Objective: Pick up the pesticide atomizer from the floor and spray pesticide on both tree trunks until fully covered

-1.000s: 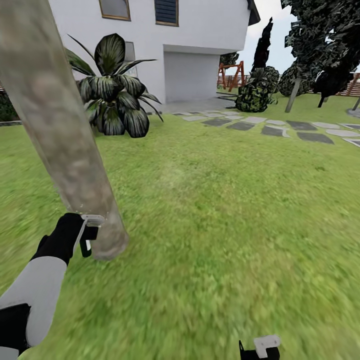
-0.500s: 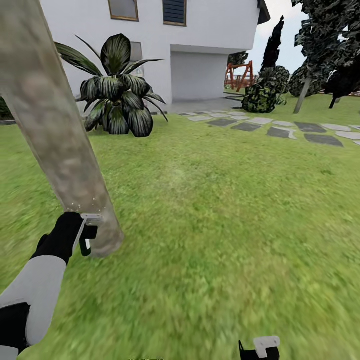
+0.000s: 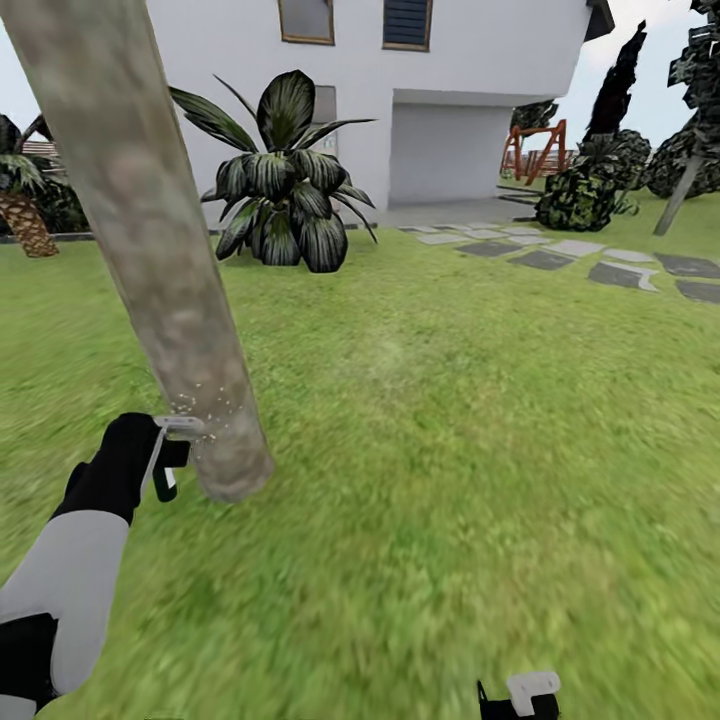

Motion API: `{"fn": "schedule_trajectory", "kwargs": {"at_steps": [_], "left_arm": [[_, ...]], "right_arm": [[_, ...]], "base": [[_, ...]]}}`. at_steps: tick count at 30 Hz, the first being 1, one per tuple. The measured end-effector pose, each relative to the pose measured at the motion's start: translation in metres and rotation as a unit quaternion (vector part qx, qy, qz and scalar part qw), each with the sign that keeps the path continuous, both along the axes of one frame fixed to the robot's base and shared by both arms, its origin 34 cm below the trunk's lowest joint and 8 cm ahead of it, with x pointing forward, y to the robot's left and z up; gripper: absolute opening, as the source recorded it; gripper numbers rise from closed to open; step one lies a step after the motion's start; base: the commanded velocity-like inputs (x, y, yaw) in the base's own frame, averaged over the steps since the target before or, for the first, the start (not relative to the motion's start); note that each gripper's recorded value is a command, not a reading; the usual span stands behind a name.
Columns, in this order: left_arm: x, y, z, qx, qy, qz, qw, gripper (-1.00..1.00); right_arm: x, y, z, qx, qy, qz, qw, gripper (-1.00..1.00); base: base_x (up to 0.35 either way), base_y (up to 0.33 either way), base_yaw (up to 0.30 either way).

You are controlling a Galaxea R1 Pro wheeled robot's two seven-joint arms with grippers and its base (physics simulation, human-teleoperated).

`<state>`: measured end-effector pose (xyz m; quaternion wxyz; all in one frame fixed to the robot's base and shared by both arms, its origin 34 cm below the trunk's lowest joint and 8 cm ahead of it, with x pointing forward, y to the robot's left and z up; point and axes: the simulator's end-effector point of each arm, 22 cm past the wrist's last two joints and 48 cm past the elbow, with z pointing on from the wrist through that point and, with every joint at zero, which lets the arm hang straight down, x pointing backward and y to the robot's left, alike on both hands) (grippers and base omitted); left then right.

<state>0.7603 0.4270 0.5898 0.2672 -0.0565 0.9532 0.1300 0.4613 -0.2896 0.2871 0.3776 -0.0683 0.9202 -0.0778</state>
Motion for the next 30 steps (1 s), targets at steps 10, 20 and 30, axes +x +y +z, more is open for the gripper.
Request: {"fn": "schedule_trajectory", "kwargs": {"at_steps": [10, 20, 30], "left_arm": [[-0.002, 0.000, -0.003, 0.000, 0.003, 0.000, 1.0000, -1.00], [-0.003, 0.002, -0.003, 0.000, 0.003, 0.002, 1.0000, -1.00], [-0.004, 0.009, -0.002, 0.004, 0.003, 0.006, 1.0000, -1.00]], "right_arm": [[0.000, -0.001, 0.000, -0.001, 0.000, -0.001, 1.0000, 1.00], [0.000, -0.001, 0.000, -0.001, 0.000, 0.000, 1.0000, 1.00], [0.000, -0.001, 0.000, -0.001, 0.000, 0.000, 1.0000, 1.00]], "base": [[0.191, -0.202, 0.010], [0.122, -0.254, 0.000], [0.046, -0.267, 0.117]]}}
